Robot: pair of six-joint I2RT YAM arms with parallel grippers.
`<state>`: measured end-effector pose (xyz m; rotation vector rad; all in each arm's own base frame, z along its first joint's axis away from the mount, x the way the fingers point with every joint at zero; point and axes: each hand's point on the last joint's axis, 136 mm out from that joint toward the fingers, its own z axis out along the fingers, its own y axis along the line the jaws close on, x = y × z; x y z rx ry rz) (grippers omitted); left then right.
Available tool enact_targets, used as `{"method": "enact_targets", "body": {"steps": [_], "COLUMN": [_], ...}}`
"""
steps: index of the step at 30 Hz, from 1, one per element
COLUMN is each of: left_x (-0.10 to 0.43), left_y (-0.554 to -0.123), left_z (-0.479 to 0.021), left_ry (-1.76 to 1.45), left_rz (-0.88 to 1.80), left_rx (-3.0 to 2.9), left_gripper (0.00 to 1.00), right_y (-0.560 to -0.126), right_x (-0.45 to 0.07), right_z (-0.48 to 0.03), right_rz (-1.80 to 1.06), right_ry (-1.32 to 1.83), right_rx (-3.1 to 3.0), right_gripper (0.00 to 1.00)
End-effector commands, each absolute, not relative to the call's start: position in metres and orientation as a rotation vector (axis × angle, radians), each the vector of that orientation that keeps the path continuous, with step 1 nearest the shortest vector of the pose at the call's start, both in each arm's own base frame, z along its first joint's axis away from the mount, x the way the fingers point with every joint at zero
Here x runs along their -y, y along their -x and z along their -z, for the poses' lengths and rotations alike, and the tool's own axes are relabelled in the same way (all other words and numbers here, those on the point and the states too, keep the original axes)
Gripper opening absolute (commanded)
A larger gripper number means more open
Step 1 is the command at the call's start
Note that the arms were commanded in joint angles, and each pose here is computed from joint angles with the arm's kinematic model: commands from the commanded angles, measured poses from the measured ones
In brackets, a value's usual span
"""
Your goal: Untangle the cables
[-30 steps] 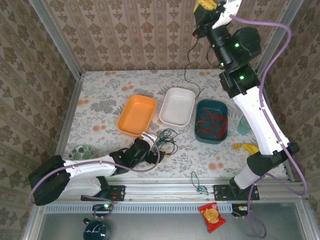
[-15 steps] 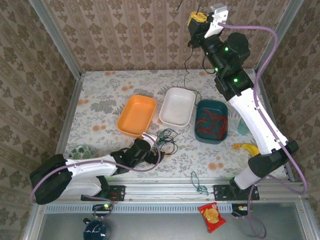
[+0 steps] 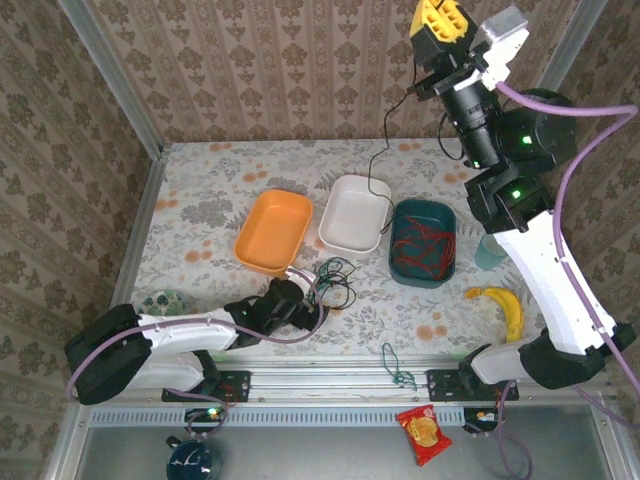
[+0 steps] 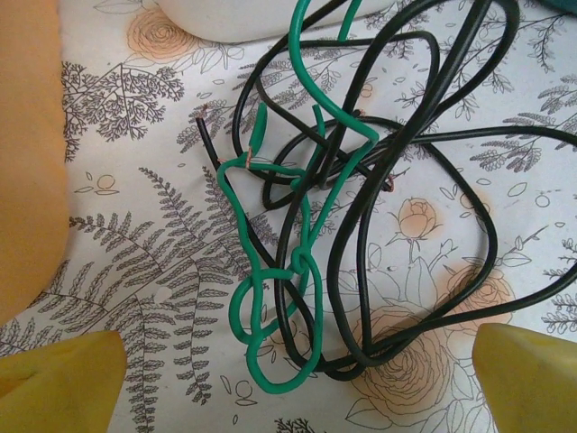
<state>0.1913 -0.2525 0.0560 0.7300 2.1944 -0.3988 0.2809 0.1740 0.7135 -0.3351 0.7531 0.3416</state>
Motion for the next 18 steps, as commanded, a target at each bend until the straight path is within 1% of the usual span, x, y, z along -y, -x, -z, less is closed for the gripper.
{"method": "enact_targets", "body": {"steps": [1, 9, 10, 11, 18], "left_x": [0.263, 0.264, 0.264, 0.264, 0.264], "left_y": [-0.198, -0.198, -0.199, -0.198, -0.199], "left_z": [-0.067, -0.067, -0.067, -0.067, -0.067], "left_ry": [-0.700, -0.703, -0.700, -0.702, -0.700], "left_rz": [0.436, 0.438, 0.437, 0.437, 0.434], "left_rx": [-2.181, -2.179, -2.180, -2.180, -2.182], "left_gripper": [0.99, 0.99, 0.99, 0.99, 0.99], "right_y": [-0.269, -0.292, -0.307, -0.310, -0.308], "right_x": [-0.182, -0.191, -0.198, -0.200, -0.198], "right_z": [-0.717, -0.696, -0.688, -0.686, -0.707], "right_rz": [-0.337, -0.340, -0.340, -0.340, -0.352], "right_ry": [0.385, 0.386, 0.390, 0.389, 0.358], "right_rx": [-0.707, -0.797, -0.823, -0.828, -0.778], "right_gripper": [0.00, 0.00, 0.00, 0.00, 0.00]}}
